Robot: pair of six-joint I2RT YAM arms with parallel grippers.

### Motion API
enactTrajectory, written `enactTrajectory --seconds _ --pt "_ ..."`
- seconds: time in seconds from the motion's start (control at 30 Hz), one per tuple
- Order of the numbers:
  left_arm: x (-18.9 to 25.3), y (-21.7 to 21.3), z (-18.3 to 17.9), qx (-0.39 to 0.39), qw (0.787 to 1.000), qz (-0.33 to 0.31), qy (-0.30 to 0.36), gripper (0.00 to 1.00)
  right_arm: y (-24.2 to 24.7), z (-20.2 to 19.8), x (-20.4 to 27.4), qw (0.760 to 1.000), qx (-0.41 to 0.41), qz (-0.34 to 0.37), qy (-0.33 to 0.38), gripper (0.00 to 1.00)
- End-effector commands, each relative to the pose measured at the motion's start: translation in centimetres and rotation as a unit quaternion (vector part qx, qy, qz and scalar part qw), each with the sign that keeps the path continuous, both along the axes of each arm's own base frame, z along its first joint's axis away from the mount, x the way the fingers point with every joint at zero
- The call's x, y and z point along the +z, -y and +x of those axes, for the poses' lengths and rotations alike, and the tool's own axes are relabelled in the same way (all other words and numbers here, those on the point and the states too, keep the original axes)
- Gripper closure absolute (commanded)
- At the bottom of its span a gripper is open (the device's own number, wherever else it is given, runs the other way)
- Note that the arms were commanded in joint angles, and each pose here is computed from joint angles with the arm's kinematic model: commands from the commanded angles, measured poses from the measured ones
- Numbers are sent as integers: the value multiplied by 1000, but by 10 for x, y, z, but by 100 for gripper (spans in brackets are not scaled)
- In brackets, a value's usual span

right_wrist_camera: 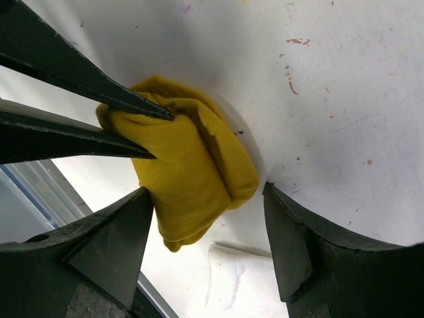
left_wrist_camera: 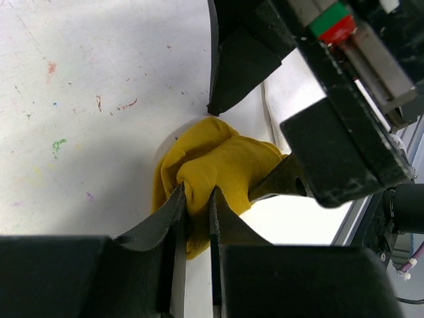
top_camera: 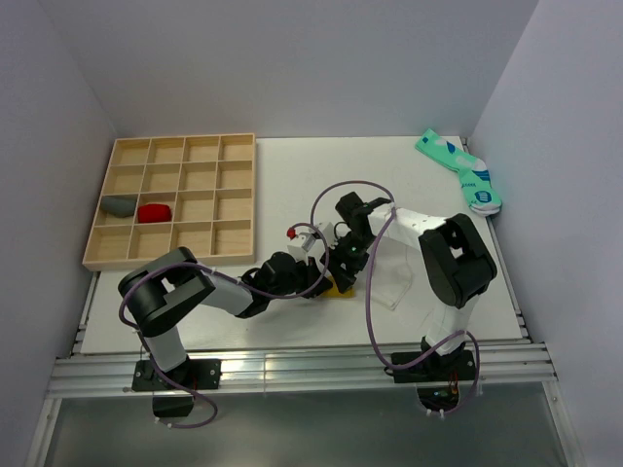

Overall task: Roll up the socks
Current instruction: Roll the sock at the center of the board, then pick up the sock at the center of the board.

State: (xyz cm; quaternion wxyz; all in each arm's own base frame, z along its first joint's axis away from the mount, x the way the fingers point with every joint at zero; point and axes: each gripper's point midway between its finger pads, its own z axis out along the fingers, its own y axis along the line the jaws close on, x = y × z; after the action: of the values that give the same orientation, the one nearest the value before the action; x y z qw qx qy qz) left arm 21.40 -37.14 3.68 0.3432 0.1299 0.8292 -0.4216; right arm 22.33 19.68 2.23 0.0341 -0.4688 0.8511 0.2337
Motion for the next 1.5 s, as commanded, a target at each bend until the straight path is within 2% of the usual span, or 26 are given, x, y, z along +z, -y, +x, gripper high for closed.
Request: enactTrajectory --seconds 0.0,0.07,0.2,0.23,0.4,0.43,0.5,0.53,0.6,0.63,0.83,0.97,1.07,1.2,1.33,1.37,1.47 --pt "-51 -21 -24 -21 994 84 -60 100 -3 27 1 998 -3 10 56 26" --pt "-51 -21 -23 -17 994 85 -60 100 -4 16 -2 1000 4 14 26 28" --pt "-49 -21 -17 -2 995 86 -58 100 -2 11 -5 1000 9 10 12 37" --pt "-51 -23 -16 5 994 93 -60 100 0 7 -6 1000 11 7 4 46" --pt "-50 -24 -8 33 994 91 -60 100 -1 2 -6 1000 17 7 -14 66" --pt "-51 -25 -7 37 993 91 -61 100 0 2 -6 1000 18 6 -15 76" --pt "-50 -24 -6 44 993 85 -64 100 0 1 -8 1000 16 5 -19 83" --pt "-49 -24 -6 45 993 82 -65 100 0 0 -9 1000 16 4 -21 92" --pt "-43 -23 -6 49 994 73 -66 98 1 -1 -11 1000 15 2 -21 98" --pt "-41 -22 -5 49 994 70 -66 93 2 -1 -11 1000 14 1 -20 100" --pt "3 -41 8 120 991 38 -40 62 5 1 -17 1000 -1 -7 -10 100" --pt "26 -59 12 173 984 13 -41 52 3 4 -16 1000 -12 -2 -7 100" --pt "32 -65 8 194 979 -9 -61 49 -1 9 -15 1000 -23 4 -3 100" --pt "36 -57 3 214 969 -68 -101 49 -7 15 -12 999 -44 18 -6 100" --pt "28 -48 0 231 961 -97 -118 49 -13 23 -13 997 -69 28 -14 100" --pt "39 -43 2 236 955 -135 -116 48 -15 25 -13 997 -74 31 -19 100" --pt "38 -39 -1 236 948 -170 -129 45 -18 35 -8 994 -95 42 -21 100"
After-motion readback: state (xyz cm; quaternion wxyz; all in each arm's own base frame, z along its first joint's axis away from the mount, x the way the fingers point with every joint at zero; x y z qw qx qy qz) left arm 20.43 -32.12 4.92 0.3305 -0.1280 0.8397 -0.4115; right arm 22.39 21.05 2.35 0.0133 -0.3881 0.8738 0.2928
